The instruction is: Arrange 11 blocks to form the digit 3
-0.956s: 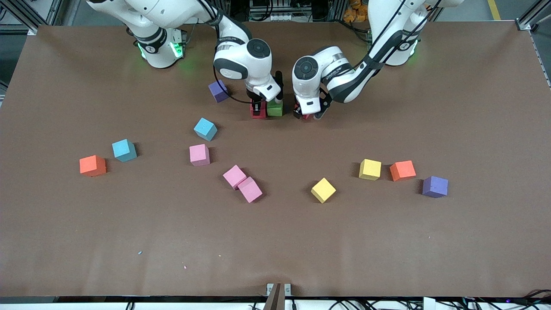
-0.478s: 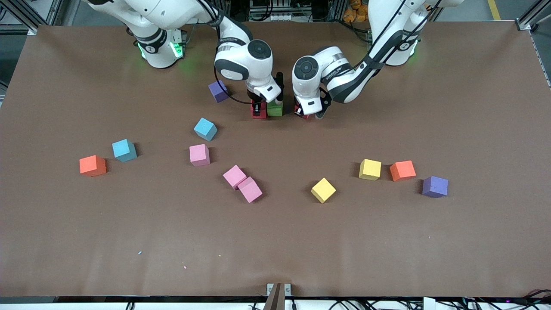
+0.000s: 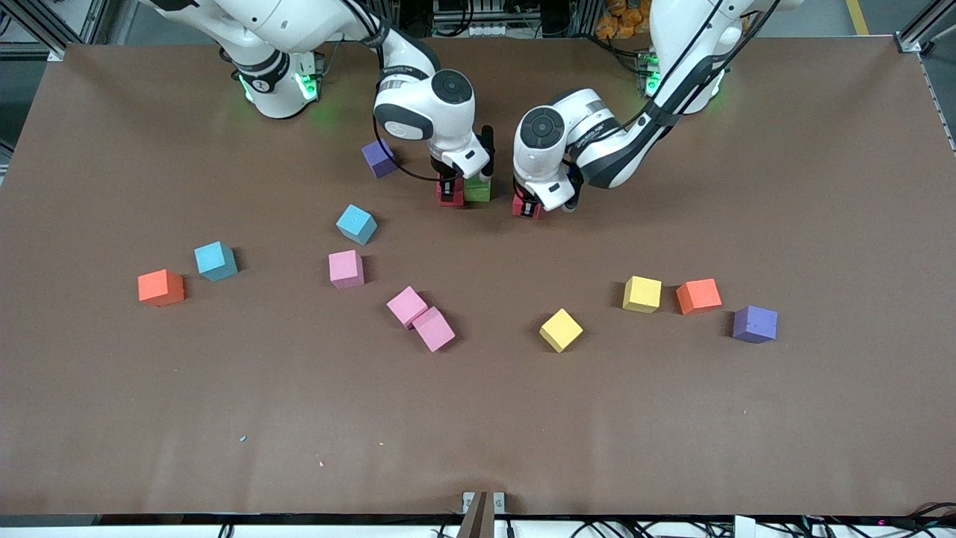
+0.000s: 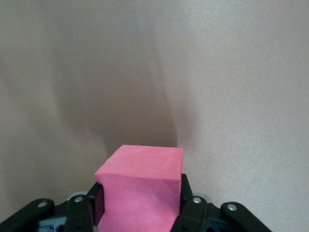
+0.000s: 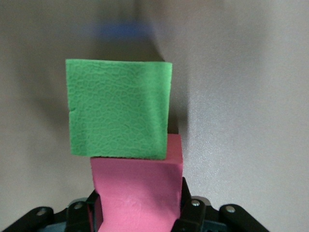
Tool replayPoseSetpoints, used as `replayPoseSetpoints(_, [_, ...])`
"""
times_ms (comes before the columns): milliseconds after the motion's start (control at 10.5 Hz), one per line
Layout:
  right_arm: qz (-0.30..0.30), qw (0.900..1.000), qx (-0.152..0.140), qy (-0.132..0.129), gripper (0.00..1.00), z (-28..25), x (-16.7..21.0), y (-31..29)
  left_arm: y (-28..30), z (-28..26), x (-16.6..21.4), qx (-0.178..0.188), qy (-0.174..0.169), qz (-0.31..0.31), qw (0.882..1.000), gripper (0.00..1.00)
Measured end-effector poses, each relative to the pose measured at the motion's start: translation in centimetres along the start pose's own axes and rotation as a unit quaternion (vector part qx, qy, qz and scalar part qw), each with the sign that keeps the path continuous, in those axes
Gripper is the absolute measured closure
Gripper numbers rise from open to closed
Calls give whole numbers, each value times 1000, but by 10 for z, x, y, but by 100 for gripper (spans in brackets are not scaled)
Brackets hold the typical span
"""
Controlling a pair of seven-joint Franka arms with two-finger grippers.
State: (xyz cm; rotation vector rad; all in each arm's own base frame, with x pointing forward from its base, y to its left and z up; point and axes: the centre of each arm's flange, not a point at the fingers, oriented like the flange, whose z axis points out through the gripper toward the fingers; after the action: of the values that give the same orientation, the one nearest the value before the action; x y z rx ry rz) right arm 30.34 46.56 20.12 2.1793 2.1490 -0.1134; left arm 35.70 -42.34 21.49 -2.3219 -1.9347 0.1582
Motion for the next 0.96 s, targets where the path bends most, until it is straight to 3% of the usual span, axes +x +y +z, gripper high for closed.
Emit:
replayPoseSetpoints(382, [1, 1000, 1, 3, 41, -1, 5, -2, -2, 0, -1, 1, 0, -61, 998, 41])
replayPoseSetpoints(956, [0, 1000, 1, 5, 41, -1, 9, -2, -4, 1, -3, 10, -6, -77, 997, 41])
